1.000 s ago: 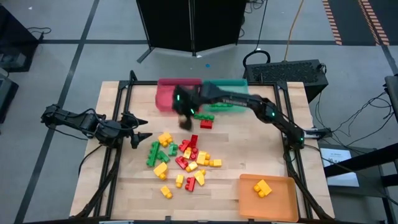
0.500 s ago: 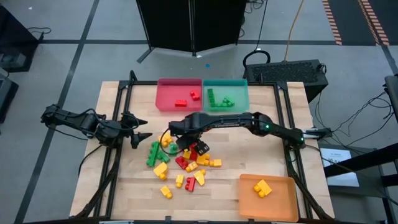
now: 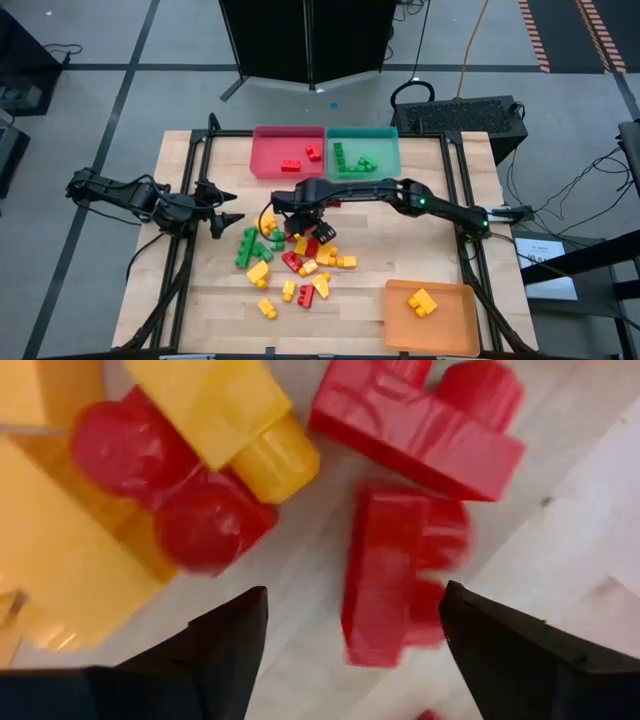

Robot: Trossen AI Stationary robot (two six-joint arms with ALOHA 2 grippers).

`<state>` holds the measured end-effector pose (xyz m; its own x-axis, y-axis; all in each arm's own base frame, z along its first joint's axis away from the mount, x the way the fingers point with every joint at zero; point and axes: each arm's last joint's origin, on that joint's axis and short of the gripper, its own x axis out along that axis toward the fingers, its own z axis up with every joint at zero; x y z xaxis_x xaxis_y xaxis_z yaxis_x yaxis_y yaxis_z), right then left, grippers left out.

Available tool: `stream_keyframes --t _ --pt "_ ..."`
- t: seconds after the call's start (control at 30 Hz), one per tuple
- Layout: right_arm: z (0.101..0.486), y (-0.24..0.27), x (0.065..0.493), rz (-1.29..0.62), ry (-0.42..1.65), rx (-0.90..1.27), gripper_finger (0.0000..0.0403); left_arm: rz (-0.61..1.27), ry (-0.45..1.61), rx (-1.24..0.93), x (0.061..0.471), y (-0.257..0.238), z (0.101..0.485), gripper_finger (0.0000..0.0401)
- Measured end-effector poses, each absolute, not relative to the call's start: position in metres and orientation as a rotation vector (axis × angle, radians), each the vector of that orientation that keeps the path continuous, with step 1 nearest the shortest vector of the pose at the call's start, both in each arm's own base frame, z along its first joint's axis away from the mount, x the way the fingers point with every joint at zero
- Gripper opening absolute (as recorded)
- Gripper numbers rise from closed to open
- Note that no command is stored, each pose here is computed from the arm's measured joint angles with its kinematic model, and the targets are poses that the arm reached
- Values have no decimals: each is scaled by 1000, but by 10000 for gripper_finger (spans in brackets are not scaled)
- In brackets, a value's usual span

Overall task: Sort blocks
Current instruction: Put the red game piece into the red bin

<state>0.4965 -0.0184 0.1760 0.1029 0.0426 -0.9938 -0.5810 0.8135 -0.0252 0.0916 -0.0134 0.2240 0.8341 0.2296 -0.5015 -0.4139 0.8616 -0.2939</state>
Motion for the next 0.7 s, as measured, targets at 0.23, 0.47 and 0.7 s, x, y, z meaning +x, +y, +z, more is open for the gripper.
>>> stream_keyframes --t 0.23,0.47,0.7 --pt "165 -19 500 441 1418 -426 195 352 474 -407 91 -13 224 361" --pt "165 -25 507 344 1361 -334 116 352 474 -407 91 -13 224 361" --pt "162 -26 508 293 1375 -279 47 352 474 -407 91 -13 224 361"
